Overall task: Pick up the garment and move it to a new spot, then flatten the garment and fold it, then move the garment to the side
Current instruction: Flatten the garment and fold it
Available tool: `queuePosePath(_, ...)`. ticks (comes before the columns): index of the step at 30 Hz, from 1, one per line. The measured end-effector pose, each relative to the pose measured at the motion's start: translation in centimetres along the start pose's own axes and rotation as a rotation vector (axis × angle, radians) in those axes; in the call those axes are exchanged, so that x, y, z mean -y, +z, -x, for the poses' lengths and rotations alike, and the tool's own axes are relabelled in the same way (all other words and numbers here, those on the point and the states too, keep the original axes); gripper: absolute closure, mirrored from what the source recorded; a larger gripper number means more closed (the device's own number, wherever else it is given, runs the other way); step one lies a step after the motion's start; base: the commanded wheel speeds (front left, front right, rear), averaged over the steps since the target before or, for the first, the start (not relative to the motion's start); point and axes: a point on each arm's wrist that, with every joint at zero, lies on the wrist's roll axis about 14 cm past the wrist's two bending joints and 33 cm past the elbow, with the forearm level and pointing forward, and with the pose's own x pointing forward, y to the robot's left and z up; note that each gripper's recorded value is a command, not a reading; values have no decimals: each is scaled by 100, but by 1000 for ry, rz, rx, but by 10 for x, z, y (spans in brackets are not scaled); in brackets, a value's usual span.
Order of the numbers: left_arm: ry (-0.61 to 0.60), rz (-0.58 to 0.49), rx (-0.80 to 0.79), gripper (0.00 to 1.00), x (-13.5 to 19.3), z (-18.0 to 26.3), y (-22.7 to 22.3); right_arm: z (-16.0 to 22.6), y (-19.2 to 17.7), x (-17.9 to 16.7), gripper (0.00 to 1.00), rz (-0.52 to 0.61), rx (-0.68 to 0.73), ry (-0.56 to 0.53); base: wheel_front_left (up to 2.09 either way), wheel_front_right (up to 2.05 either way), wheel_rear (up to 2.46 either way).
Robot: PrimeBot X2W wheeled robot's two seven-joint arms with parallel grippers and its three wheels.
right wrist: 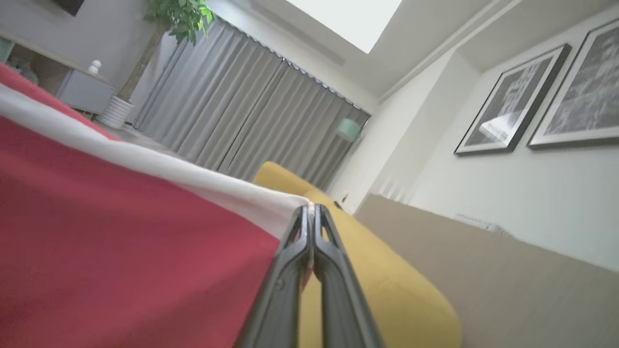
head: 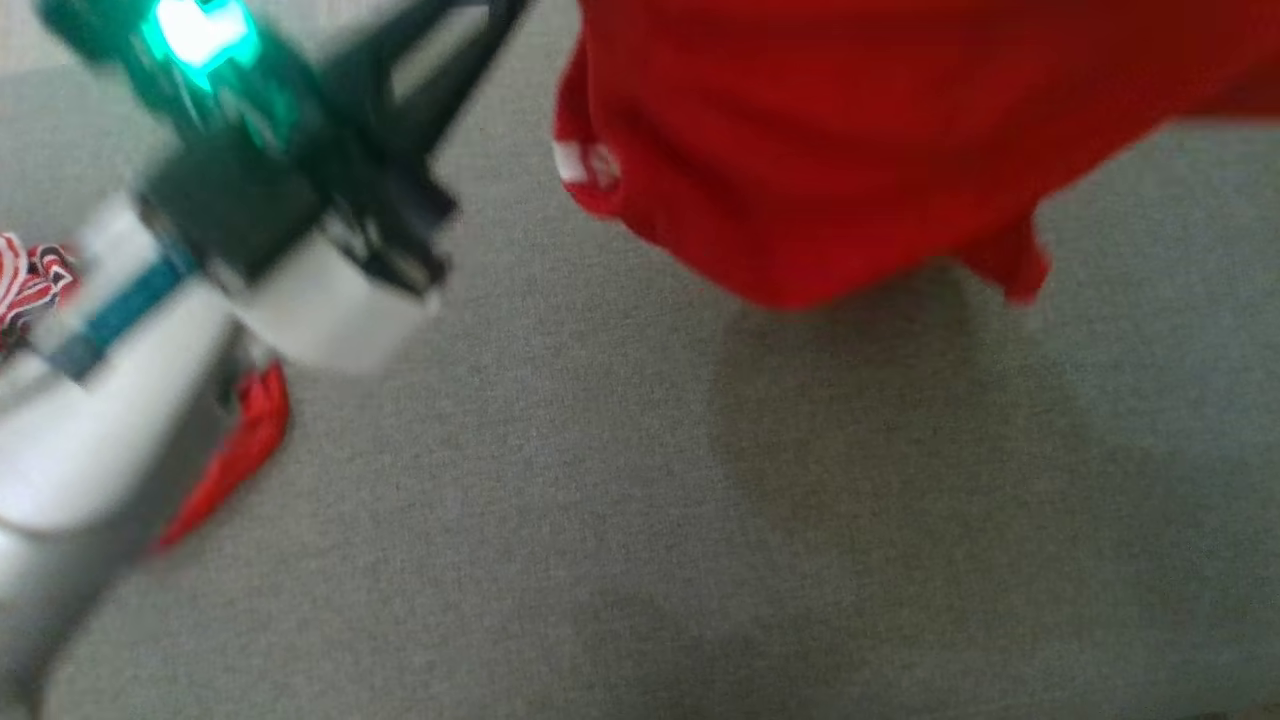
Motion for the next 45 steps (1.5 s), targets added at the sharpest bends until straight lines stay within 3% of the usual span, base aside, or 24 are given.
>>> queuePosePath(6, -22, -32, -49, 100, -32, -30, -4, -54, 18, 17, 100, 40, 74, -3, 0, 0, 0)
queuePosePath(14, 21, -37, -170, 100, -82, -56, -69, -126, -27, -14, 100, 36, 25, 81, 0, 0, 0)
queuePosePath(24, 85, -93, -31, 100, -123, -90, -83, -173, -32, -5, 100, 120, 176, 12, 0, 0, 0)
queuePosePath(29, 11, 38, -141, 100, -73, -62, -145, -148, -72, -37, 100, 72, 94, 72, 0, 0, 0)
queuePosePath(34, -61, 225, -301, 100, 18, 4, -200, -82, -121, -84, 100, -29, -61, 159, 0, 0, 0)
queuePosePath(40, -149, 452, -424, 100, 128, 72, -199, 17, -145, -108, 100, -160, -240, 175, 0, 0, 0)
queuePosePath(45, -169, 596, -510, 100, 188, 117, -180, 95, -138, -121, 100, -252, -385, 190, 0, 0, 0)
